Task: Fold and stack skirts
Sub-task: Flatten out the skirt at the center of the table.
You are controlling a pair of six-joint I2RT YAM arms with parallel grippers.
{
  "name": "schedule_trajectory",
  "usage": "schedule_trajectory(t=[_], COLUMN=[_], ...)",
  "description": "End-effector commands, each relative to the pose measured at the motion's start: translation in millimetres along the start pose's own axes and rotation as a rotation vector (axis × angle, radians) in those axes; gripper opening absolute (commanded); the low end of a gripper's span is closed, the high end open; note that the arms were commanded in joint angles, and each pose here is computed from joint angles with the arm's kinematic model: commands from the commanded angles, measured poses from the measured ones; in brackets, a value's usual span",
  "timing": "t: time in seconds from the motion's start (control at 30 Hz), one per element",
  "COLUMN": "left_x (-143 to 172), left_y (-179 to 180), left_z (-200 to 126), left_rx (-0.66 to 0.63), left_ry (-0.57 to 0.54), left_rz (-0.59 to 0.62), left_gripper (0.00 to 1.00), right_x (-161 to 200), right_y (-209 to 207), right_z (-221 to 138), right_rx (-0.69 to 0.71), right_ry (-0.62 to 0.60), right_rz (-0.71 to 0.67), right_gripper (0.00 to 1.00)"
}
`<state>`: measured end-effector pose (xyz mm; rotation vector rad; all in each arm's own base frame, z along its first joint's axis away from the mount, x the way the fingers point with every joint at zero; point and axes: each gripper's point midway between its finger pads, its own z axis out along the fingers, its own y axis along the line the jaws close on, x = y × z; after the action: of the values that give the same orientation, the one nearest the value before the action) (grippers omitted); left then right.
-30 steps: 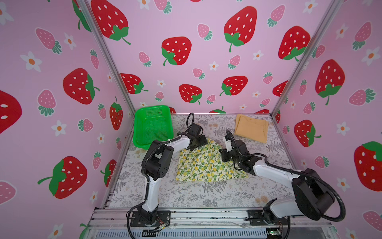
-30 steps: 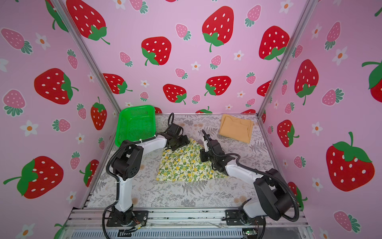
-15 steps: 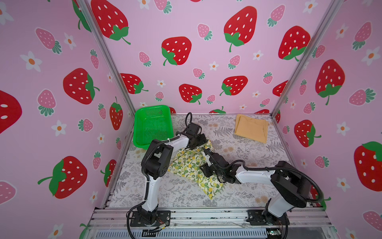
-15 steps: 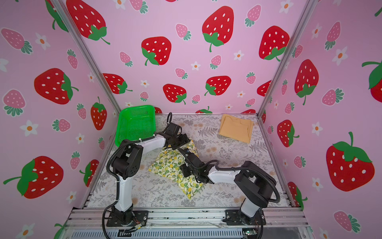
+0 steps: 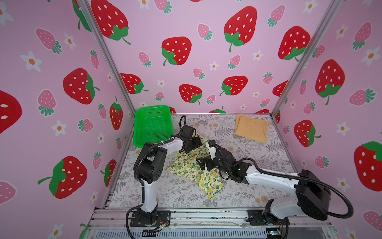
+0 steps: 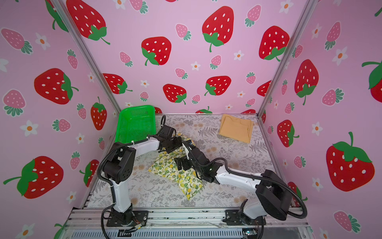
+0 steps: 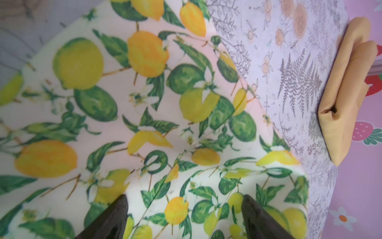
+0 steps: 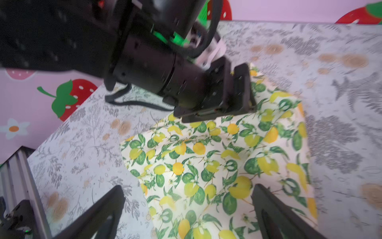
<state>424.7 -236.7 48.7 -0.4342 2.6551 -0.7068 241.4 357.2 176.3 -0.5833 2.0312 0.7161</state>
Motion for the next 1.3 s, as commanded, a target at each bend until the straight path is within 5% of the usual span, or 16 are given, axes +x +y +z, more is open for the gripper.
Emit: schedule_trajectory(t=[0.0, 0.27, 0.6, 0.73, 1.03, 1.27], left_x=[2, 18, 35, 36, 44, 48], left_y=[-1, -1, 11, 15, 26, 35], left_z=[-18, -42, -37, -32, -20, -14], left_rx=[0.009, 0.039, 0.027, 0.017, -0.003, -0.036], left_ry=[-0.018, -0.025, -0.004, 0.001, 0.023, 0.033], left_rz=[-0.004, 0.004, -0.001, -0.004, -0.016, -0.006], left_gripper=[0.87, 0.88, 0.88, 0.88, 0.88, 0.88], right_x=[7, 76, 107, 107, 91, 40], right_y=[-48, -115, -107, -99, -96, -105], right_z=[-9, 2, 13, 19, 23, 13], right_rx=[0.213, 0.247, 0.085, 0.037, 0.014, 0.130], right_ry=[0.050, 0.236, 0.274, 0.278, 0.240, 0.172], right_rz=[-0.002, 0.139, 0.329, 0.353, 0.352, 0.221], right_gripper=[1.00, 1.00, 0.93, 0.80, 0.20, 0.12])
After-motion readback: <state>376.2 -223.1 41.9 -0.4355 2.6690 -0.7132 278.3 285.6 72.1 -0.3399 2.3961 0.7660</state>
